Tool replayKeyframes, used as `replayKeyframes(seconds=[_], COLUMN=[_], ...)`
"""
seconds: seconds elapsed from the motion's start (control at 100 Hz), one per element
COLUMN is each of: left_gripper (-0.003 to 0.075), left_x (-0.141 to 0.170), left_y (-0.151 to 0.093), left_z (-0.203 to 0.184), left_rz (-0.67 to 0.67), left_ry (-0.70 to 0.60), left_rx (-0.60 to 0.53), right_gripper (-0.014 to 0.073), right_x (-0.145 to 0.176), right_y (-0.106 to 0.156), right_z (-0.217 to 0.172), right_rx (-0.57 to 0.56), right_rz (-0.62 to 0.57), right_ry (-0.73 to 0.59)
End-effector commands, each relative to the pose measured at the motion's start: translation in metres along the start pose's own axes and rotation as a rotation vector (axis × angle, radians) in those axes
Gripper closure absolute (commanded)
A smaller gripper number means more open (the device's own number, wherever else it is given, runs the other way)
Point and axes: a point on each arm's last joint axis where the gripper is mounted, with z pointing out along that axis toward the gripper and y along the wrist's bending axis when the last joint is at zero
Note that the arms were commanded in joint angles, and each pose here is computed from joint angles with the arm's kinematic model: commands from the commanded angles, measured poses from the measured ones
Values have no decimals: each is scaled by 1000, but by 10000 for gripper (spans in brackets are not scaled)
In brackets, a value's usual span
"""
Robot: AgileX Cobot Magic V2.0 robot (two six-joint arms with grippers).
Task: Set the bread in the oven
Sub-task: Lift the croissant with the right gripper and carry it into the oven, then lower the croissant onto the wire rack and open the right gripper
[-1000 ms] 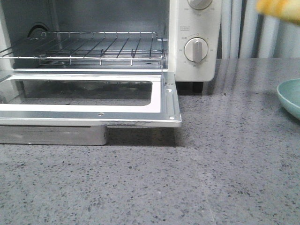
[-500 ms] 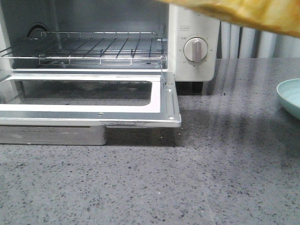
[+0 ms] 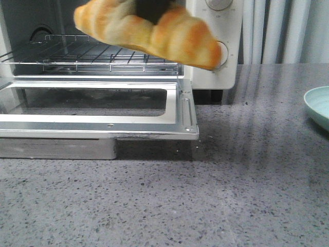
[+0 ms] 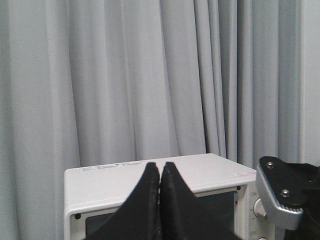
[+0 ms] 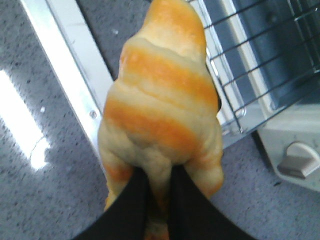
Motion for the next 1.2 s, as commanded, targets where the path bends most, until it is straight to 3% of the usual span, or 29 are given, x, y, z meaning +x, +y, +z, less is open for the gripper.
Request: replayKeyframes(seconds=[0.0, 0.46, 0.89, 0.99, 1.11, 1.19], left_gripper=[742, 742, 742, 742, 742, 742], left_x=[-8, -7, -7, -7, -7, -7], left_y=[3, 3, 1, 1, 1, 1], left_z=[2, 2, 2, 2, 2, 2], left_rz=[-43, -43, -43, -43, -43, -43], left_ry=[-31, -29, -23, -23, -23, -23], left_rx=[-30, -24, -7, -7, -7, -7], right_gripper=[664, 664, 650, 534, 254, 124], right_x=[-15, -50, -59, -57, -54, -53], right_y=[-11, -26, -42, -49, -57, -61], right_z=[-16, 22, 37, 43, 52, 55], right_rx=[68, 293, 410, 418, 424, 427], right_rz=[1, -130, -192, -183, -170, -153], right_ry=[-136, -149, -170, -150, -122, -114])
